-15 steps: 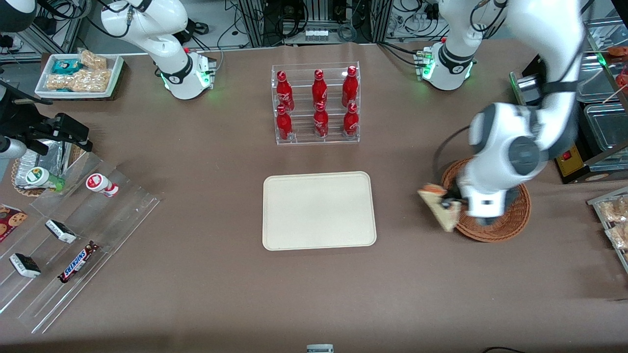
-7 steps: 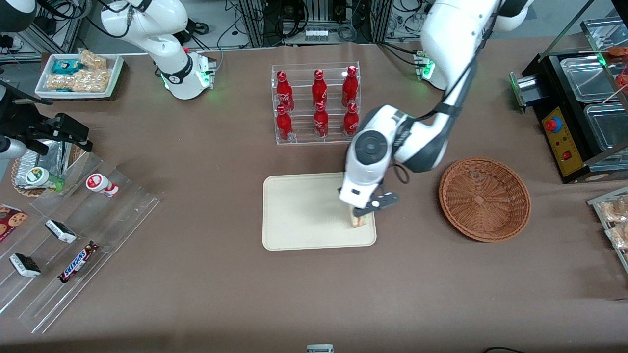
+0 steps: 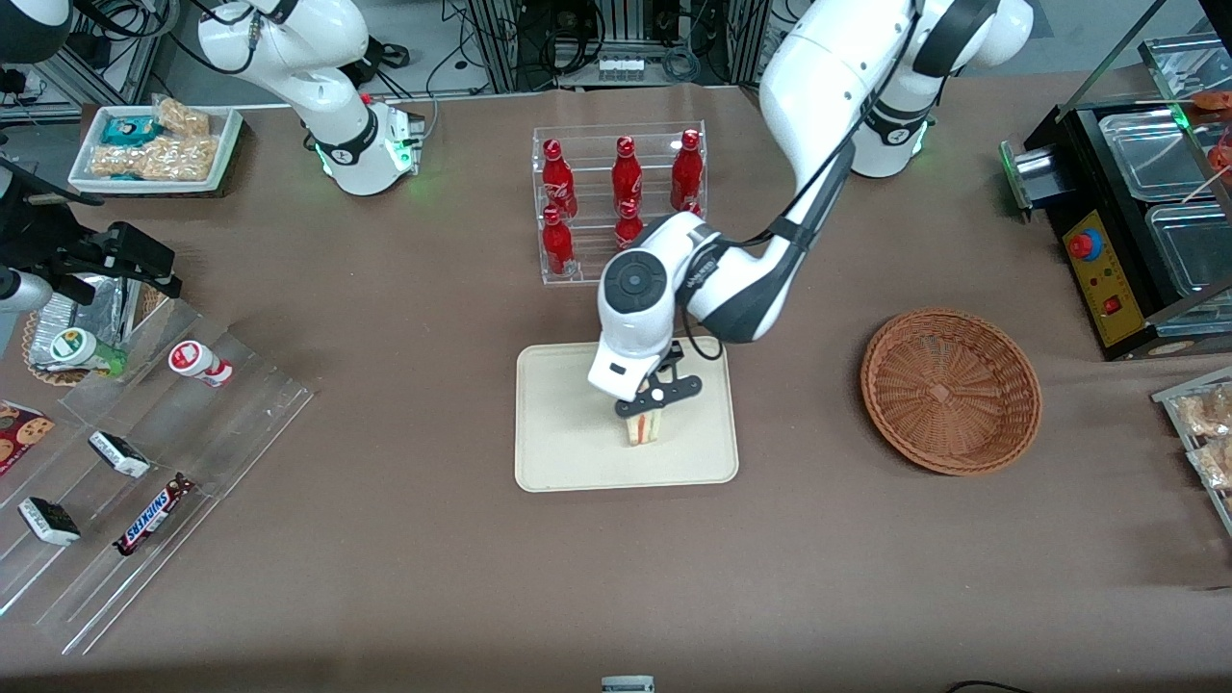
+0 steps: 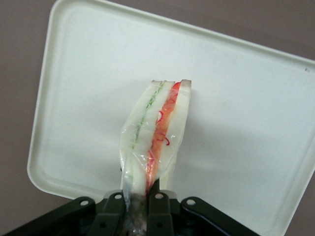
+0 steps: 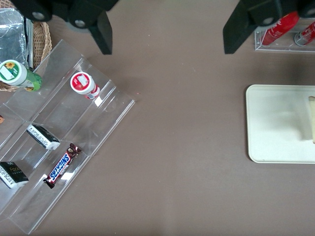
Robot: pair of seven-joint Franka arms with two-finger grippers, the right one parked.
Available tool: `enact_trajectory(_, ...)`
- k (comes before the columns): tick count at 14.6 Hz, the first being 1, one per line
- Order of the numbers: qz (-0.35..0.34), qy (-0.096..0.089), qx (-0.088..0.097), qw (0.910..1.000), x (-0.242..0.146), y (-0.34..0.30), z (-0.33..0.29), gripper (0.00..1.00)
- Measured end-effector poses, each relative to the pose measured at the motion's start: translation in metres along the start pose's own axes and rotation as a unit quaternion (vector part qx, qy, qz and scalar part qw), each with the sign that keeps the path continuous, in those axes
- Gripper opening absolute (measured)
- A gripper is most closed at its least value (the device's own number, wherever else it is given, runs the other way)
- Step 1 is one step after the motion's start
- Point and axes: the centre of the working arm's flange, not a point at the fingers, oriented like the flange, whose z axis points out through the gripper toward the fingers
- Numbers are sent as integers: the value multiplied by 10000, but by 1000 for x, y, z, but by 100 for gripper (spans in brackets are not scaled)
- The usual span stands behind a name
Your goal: Place sandwich from basket to tray
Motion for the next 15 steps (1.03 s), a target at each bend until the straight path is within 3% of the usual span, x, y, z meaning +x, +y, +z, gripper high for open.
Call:
enact_trajectory(6, 16, 81, -72, 9999, -18, 16, 22, 13)
enact_trajectory(7, 0, 94, -92, 9999, -17, 16, 26, 18)
enact_trajectory(9, -5, 134, -114, 9998, -15, 16, 32, 37)
enact_trajectory(12, 167, 499, -81, 9986, -8, 18, 22, 66)
enact_trajectory(15, 102, 723, -259, 9970, 5, 17, -23, 95)
